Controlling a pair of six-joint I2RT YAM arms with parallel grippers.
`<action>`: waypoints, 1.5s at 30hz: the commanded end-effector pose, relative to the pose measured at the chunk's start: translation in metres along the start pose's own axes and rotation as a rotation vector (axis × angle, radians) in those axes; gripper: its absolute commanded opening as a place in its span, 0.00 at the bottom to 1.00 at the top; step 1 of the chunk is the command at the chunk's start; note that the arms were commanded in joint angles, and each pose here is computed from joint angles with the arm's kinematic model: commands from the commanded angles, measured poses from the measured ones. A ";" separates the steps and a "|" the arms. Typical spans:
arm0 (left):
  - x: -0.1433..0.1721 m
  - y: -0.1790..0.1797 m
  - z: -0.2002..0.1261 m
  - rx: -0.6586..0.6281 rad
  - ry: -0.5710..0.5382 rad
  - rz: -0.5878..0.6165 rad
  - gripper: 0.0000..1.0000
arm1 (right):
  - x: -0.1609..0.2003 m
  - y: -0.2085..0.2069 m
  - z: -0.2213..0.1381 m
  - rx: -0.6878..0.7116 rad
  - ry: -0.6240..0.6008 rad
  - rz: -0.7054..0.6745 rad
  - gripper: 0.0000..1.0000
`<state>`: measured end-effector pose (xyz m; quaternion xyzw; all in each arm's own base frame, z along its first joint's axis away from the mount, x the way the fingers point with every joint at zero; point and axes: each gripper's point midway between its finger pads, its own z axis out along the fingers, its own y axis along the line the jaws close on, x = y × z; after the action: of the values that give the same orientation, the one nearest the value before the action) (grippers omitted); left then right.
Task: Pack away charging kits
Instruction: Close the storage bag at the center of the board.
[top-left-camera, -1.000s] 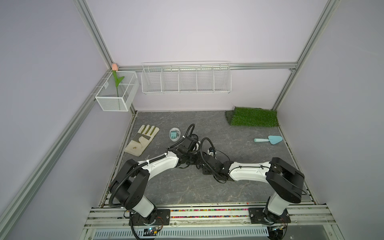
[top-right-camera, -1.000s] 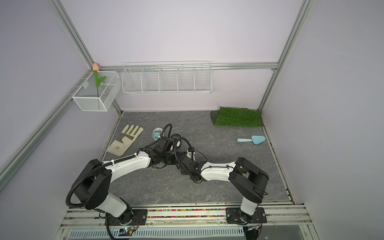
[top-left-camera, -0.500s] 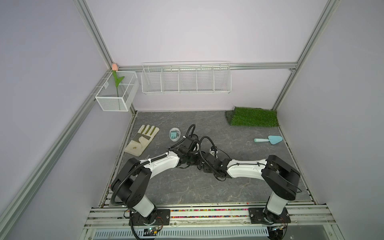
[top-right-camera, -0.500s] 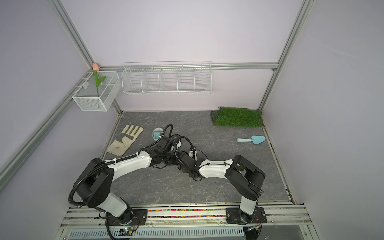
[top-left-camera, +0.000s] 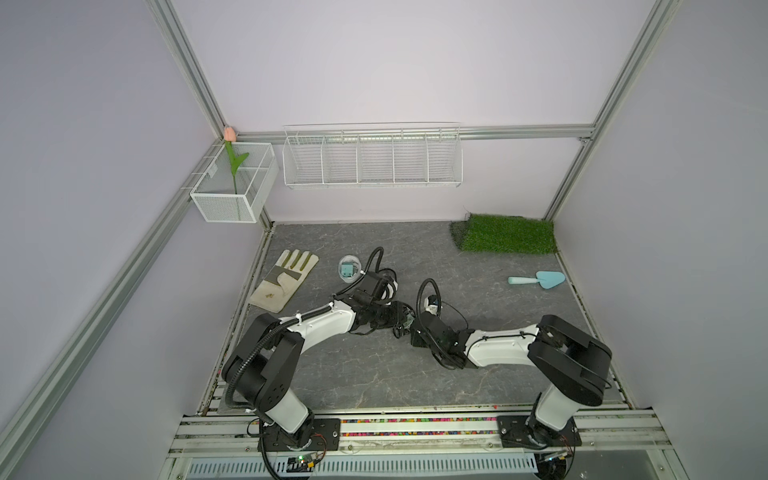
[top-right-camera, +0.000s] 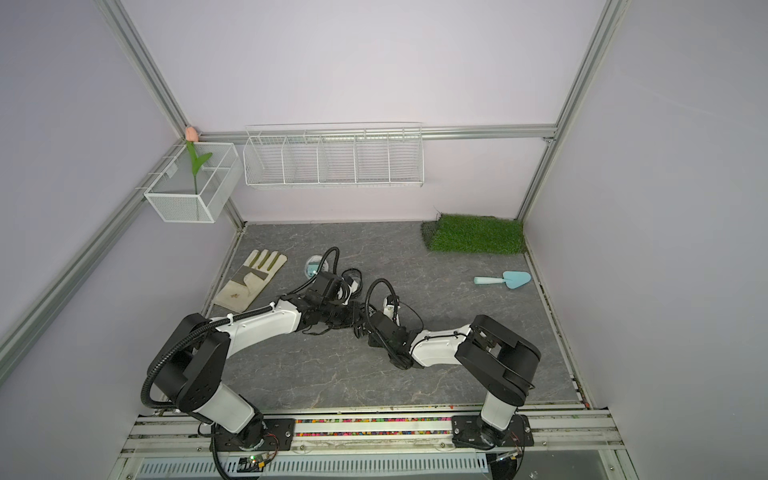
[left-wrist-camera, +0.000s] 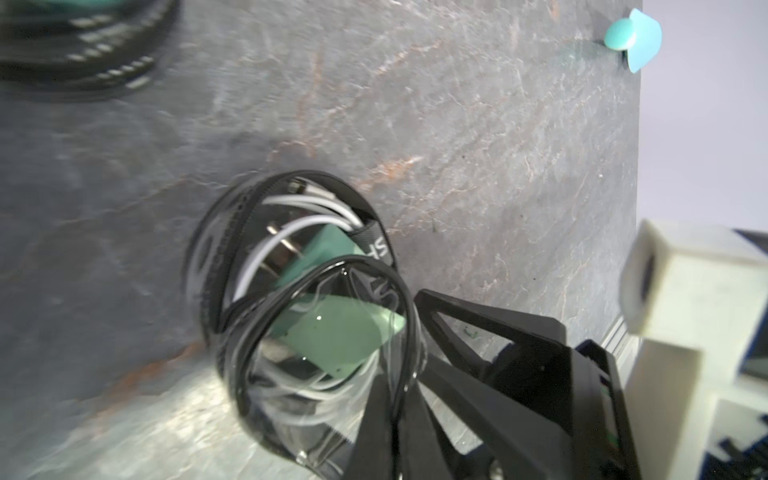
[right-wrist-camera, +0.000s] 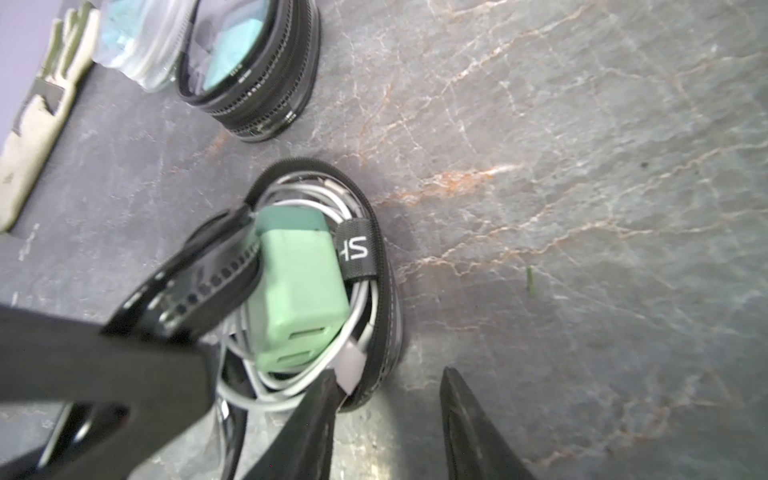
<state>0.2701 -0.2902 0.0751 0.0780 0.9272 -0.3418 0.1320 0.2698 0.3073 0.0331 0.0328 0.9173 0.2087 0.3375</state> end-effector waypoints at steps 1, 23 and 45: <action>0.000 -0.002 -0.007 0.022 -0.009 -0.010 0.00 | -0.014 0.010 -0.007 -0.052 -0.053 0.023 0.44; 0.003 -0.008 0.001 0.072 0.030 -0.017 0.00 | 0.002 -0.002 0.031 0.149 0.041 -0.016 0.28; -0.003 -0.005 0.001 0.061 0.015 -0.025 0.00 | -0.020 0.011 -0.014 0.239 0.004 -0.061 0.06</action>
<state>0.2715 -0.2899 0.0788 0.0724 0.9212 -0.3617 0.1234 0.2810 0.3064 0.0467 0.0380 0.9395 0.0609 0.3349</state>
